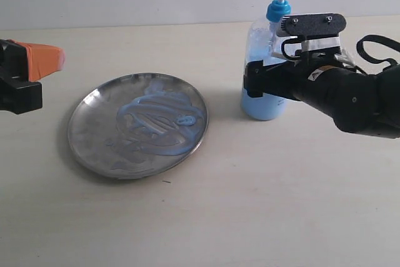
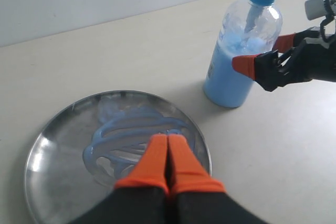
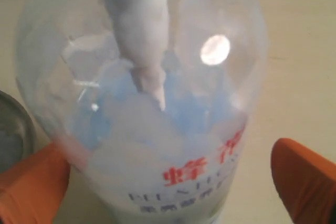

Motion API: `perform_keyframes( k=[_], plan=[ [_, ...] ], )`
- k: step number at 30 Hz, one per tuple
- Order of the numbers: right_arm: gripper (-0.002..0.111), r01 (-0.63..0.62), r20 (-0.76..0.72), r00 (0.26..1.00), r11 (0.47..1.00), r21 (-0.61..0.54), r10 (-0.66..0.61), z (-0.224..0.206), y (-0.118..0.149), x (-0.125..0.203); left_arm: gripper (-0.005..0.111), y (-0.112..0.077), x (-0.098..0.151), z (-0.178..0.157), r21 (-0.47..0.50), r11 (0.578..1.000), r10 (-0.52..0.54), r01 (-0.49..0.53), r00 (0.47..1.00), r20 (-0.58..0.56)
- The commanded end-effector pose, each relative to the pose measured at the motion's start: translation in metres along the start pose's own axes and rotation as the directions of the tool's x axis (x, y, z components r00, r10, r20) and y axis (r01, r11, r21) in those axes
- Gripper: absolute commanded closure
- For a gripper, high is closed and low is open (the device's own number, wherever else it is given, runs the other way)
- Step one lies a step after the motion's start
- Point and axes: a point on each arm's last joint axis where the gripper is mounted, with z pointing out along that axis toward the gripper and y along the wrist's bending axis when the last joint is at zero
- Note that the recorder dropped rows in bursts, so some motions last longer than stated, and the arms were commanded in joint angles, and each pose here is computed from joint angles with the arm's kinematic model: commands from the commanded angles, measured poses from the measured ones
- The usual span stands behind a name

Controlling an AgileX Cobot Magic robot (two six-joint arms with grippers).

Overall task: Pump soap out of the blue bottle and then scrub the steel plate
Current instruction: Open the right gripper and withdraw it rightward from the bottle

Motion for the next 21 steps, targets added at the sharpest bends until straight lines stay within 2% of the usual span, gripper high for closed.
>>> perform_keyframes(
  k=[1,14,16,21],
  plan=[
    [0.003,-0.006,-0.013,1.0,1.0,-0.024,0.006,-0.011,0.001,-0.007,0.107,0.001,0.001,-0.001,-0.009,1.0,-0.011,0.011,1.0,0.013],
    [0.006,-0.046,0.006,0.999,0.999,0.007,0.046,-0.05,-0.012,-0.009,0.107,0.001,0.001,-0.001,-0.009,1.0,-0.011,0.011,1.0,0.013],
    [0.01,-0.038,0.023,0.999,0.999,0.006,0.037,-0.058,-0.015,-0.01,0.107,0.001,0.001,-0.001,-0.009,1.0,-0.011,0.011,1.0,0.013],
    [0.036,-0.018,0.026,0.999,0.999,-0.031,0.019,-0.08,-0.017,-0.011,0.107,0.001,0.001,-0.001,-0.009,1.0,-0.011,0.011,1.0,0.013]
  ],
)
